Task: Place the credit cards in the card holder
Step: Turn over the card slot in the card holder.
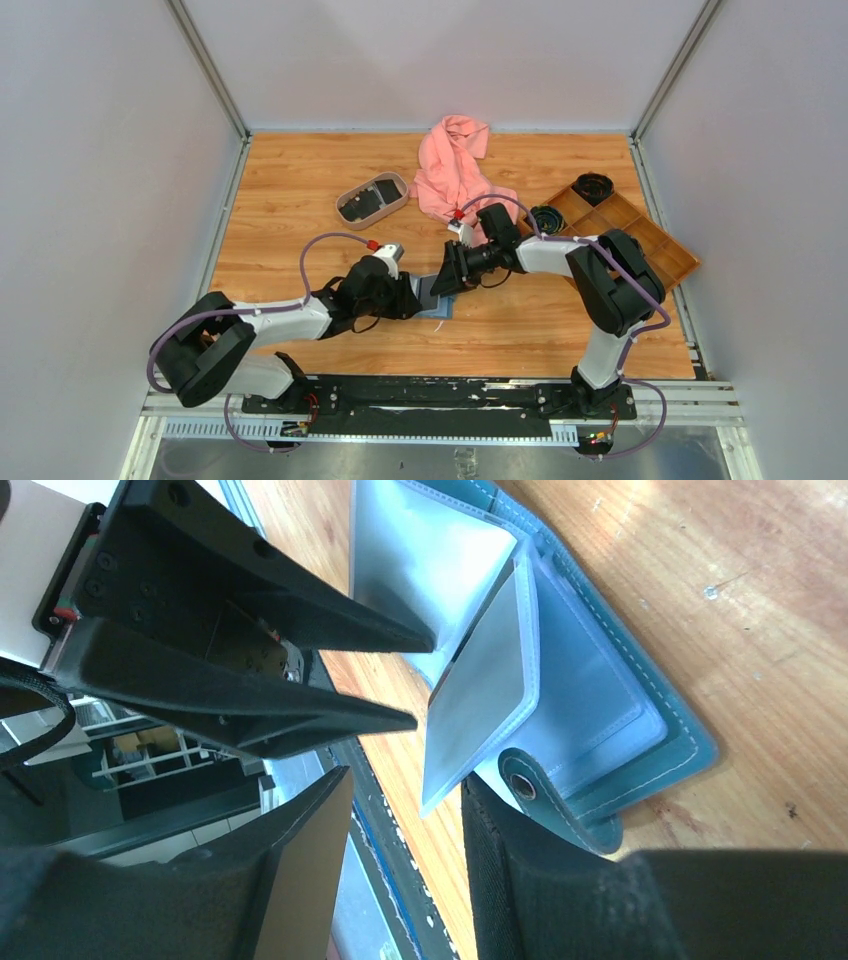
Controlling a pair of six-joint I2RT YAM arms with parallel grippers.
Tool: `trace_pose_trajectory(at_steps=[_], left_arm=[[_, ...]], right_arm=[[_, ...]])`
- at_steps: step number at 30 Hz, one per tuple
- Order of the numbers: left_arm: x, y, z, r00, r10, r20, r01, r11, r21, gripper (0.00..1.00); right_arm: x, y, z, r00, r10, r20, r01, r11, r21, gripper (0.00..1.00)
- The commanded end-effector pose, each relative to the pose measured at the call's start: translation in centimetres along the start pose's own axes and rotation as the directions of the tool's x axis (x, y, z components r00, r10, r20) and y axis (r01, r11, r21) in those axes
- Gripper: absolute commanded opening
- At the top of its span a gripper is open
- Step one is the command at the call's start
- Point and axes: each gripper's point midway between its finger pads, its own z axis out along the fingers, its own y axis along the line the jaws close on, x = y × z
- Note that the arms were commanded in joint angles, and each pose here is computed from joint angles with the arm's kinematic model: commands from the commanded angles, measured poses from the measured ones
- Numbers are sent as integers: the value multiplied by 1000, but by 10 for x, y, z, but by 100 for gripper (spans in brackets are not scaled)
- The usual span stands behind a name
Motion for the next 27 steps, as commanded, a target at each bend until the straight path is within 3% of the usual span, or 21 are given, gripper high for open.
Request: trace_pose_trajectory(at_steps=[1,8,18,27], left_arm=[[5,-7,-10,999,9,-31,-7,998,56,50],[11,-14,-9,997,39,-61,-32,993,112,70],[9,-20,-3,996,55,-70,-45,989,143,75],[4,-19,5,995,79,-68,-69,989,131,79]], right_arm=[[1,1,-3,999,34,-2,-34,999,-39,47],[-1,-3,1,998,64,-11,-64,997,-46,44],[-11,-2,3,994,106,5,-105,991,-87,44],[-15,0,5,991,132,-5,-132,984,-119,33]])
